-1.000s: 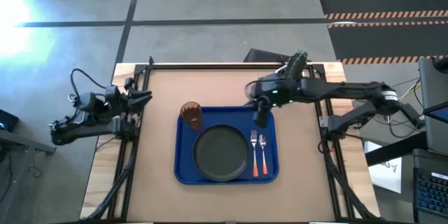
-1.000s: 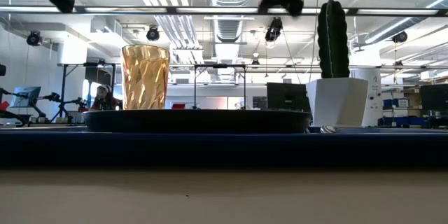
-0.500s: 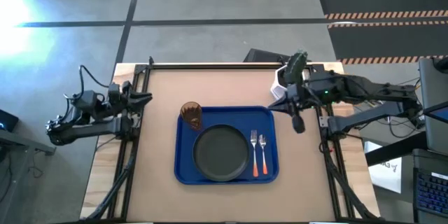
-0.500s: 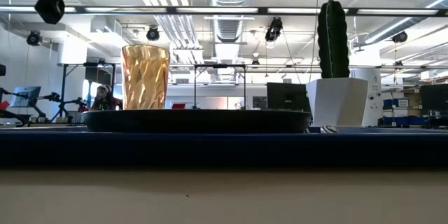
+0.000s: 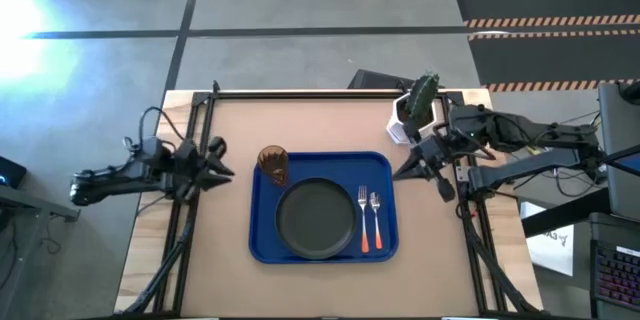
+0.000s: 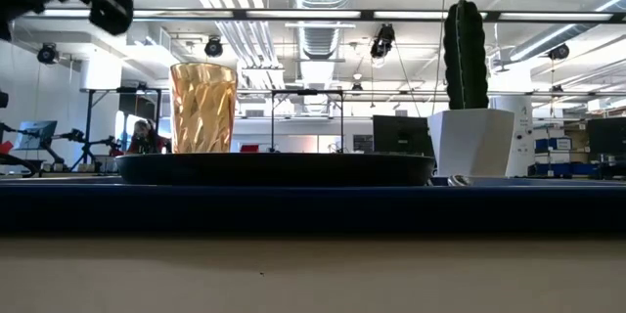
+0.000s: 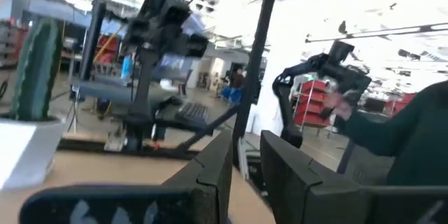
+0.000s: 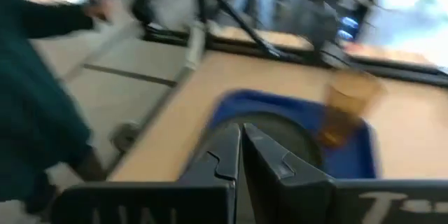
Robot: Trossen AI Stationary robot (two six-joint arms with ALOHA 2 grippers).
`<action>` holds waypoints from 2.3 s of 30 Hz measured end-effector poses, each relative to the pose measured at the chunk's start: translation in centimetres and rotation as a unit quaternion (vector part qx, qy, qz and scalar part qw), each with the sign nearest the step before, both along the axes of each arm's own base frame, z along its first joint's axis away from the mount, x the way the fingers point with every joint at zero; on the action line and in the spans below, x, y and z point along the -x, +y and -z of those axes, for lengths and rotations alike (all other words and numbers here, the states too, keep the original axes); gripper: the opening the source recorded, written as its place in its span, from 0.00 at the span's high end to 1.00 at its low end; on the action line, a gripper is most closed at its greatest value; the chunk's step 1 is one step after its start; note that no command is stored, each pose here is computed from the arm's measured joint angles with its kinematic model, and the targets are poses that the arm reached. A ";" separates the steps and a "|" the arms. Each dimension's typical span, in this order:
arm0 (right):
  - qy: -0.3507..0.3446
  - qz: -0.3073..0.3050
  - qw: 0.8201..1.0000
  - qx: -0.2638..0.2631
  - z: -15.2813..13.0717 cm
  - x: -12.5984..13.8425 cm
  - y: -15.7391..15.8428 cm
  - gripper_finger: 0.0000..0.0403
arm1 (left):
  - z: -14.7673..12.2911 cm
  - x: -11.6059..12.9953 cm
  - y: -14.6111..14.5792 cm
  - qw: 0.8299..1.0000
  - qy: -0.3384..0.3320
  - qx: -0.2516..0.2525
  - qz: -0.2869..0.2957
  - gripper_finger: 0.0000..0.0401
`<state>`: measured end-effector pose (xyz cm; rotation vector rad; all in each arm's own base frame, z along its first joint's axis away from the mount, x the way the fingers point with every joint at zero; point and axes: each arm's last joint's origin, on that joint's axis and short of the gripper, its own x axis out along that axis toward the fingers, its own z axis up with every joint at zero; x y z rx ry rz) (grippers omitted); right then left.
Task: Pick and place plate/cup/fork/spoon on tray
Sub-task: Return to Home Position
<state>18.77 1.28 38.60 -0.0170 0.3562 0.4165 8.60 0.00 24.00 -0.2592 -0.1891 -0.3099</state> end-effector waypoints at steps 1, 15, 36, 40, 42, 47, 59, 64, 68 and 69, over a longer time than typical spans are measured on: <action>-0.013 -0.020 1.000 -0.009 0.2 0.1 0.1 0.98 | 0.6 -0.3 0.0 1.000 0.005 0.001 0.000 0.86; -0.160 -0.052 0.984 -0.065 3.1 8.6 0.3 0.98 | 1.2 -1.0 -0.2 1.000 0.005 0.003 0.020 0.86; -0.109 0.055 0.982 -0.141 14.7 9.3 -0.2 0.98 | 1.1 -1.0 -0.2 1.000 0.000 -0.012 0.012 0.86; -0.103 0.078 0.982 -0.138 17.2 8.9 -0.3 0.98 | 1.2 -1.0 -0.2 1.000 0.000 -0.012 0.005 0.86; -0.116 0.076 0.980 -0.139 18.3 8.7 -0.3 0.98 | 1.2 -1.0 -0.2 1.000 -0.002 -0.020 0.002 0.86; -0.161 0.081 0.974 -0.134 20.3 8.7 -0.4 0.98 | 1.3 -1.1 0.0 0.999 -0.003 -0.034 -0.038 0.86; -0.183 0.171 0.966 -0.064 21.4 8.8 -1.0 0.98 | 4.2 -2.3 0.4 0.995 0.064 0.003 -0.078 0.86; -0.182 0.171 0.966 -0.067 21.4 8.8 -1.0 0.98 | 5.1 -2.7 -0.1 0.998 0.034 0.023 -0.044 0.86; -0.180 0.172 0.966 -0.073 21.4 8.8 -1.0 0.98 | 5.0 -3.2 -1.0 0.997 0.067 0.036 -0.005 0.86; -0.180 0.172 0.966 -0.073 21.4 8.8 -1.0 0.98 | 4.8 -3.3 -1.2 0.996 0.075 0.043 0.005 0.86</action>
